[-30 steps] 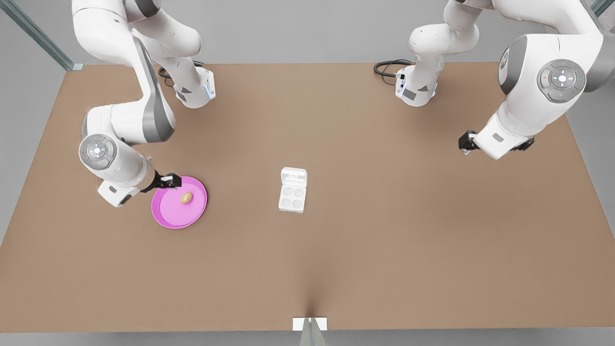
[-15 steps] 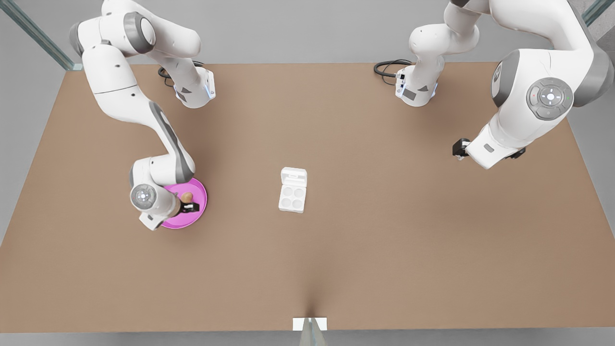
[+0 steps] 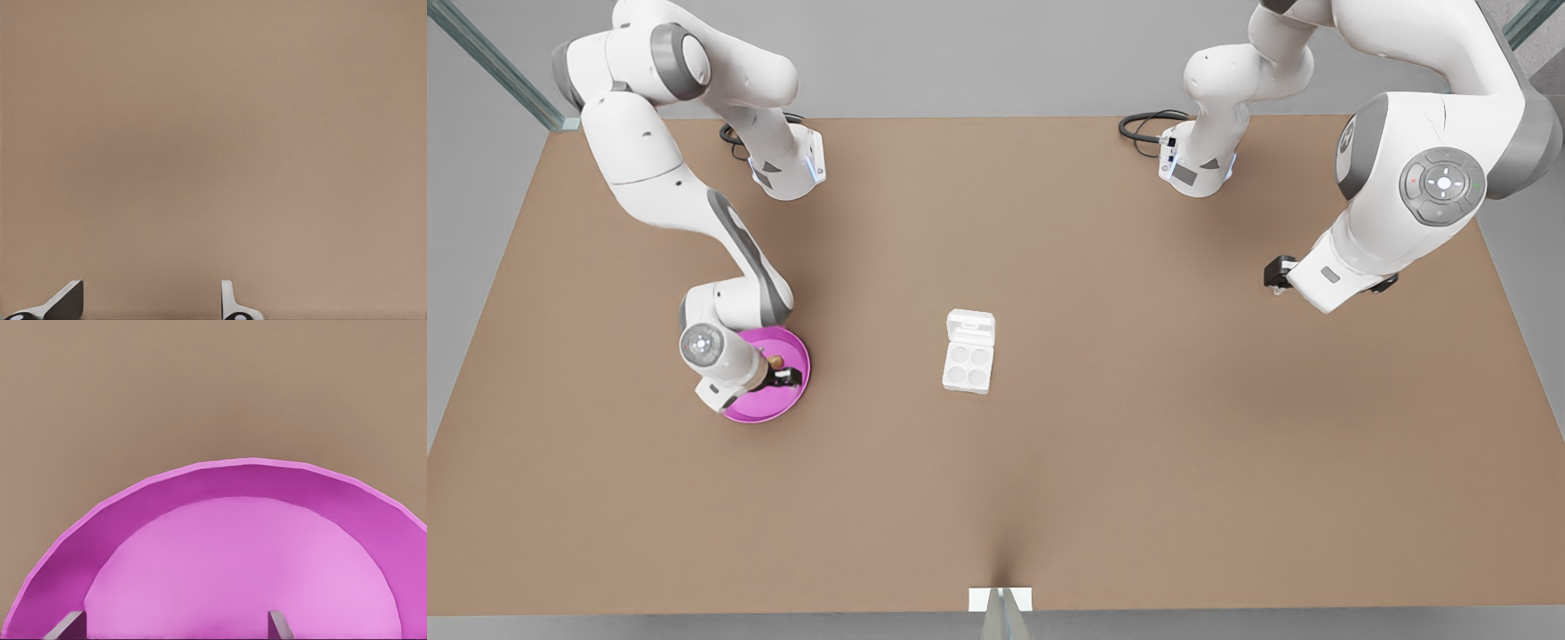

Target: Pack egg into the box and close the box lid

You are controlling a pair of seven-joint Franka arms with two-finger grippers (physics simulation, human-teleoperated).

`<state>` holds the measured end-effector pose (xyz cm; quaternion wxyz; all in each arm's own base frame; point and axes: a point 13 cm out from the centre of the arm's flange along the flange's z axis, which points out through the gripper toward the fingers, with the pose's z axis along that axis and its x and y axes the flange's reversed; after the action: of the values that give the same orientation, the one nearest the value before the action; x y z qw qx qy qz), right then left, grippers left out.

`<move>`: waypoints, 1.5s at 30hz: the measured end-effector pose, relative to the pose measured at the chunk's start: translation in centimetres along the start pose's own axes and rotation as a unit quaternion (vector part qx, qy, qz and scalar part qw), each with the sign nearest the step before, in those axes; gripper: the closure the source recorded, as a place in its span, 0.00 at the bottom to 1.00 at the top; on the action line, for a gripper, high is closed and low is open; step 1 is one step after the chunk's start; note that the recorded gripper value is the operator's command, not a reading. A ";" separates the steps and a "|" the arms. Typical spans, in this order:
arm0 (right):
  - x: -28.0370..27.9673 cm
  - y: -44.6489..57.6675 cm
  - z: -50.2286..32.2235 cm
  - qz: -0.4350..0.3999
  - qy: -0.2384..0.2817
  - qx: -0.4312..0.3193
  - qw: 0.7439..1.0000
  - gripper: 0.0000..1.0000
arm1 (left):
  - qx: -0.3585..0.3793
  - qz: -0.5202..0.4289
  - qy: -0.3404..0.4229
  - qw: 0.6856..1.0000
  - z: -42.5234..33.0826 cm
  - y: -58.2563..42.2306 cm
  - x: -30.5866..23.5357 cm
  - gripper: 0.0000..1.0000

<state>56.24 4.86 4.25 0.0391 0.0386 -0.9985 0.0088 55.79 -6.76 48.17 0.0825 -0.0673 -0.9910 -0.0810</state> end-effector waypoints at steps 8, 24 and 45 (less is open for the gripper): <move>1.8 -0.2 0.1 0.006 -0.012 -0.002 1.000 0.00 | -0.001 0.001 0.005 1.000 0.1 0.0 0.2 0.00; 3.4 -0.4 0.8 0.016 -0.027 -0.010 0.999 0.58 | -0.001 0.001 0.010 1.000 0.3 0.0 0.4 0.00; -8.2 29.9 -17.7 -0.083 -0.071 -0.064 0.992 0.57 | -0.004 0.003 0.024 1.000 0.5 -0.3 1.1 0.00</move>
<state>63.39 35.65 20.82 -0.0294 0.1195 -0.9905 -0.0608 54.59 -6.88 47.84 0.1066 -0.0691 -0.9881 -0.0864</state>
